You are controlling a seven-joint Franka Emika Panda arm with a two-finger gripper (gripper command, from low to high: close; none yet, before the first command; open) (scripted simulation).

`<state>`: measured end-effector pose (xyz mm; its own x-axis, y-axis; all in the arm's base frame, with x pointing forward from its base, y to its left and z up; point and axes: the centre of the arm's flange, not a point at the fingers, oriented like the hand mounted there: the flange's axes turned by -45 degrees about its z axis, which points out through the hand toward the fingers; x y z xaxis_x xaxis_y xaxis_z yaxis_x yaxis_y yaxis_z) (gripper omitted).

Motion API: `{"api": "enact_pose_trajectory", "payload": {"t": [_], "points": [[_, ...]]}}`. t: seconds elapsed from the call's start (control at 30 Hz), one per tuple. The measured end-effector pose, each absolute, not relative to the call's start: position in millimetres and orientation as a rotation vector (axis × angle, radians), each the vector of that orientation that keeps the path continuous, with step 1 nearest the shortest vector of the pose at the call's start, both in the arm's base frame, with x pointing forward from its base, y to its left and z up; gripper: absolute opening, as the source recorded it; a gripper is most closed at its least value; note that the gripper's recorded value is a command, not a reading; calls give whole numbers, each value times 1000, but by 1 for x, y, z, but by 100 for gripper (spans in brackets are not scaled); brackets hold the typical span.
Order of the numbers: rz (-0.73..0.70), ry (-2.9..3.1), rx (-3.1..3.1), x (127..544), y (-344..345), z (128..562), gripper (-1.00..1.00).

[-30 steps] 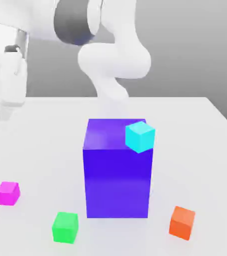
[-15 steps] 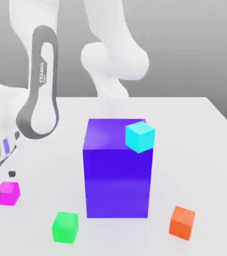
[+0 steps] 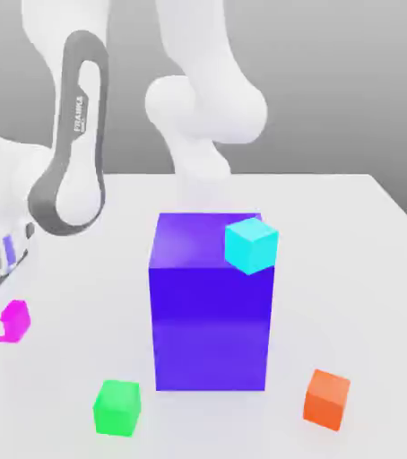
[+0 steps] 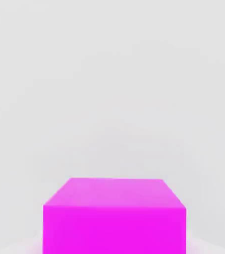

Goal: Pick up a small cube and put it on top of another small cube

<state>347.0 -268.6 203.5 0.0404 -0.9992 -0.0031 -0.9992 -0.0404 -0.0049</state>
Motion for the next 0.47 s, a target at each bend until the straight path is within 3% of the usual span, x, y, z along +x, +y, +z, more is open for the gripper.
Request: {"api": "enact_pose_trajectory", "payload": {"t": [0.17, 0.33, 0.37, 0.47], "points": [[-1, 1629, -2681, 426, -133, 237, -100], [-3, 1558, -2728, 433, -119, 197, -100], [-3, 1557, -2729, 433, -119, 186, 100], [-3, 1557, -2729, 433, -119, 186, 100]]}}
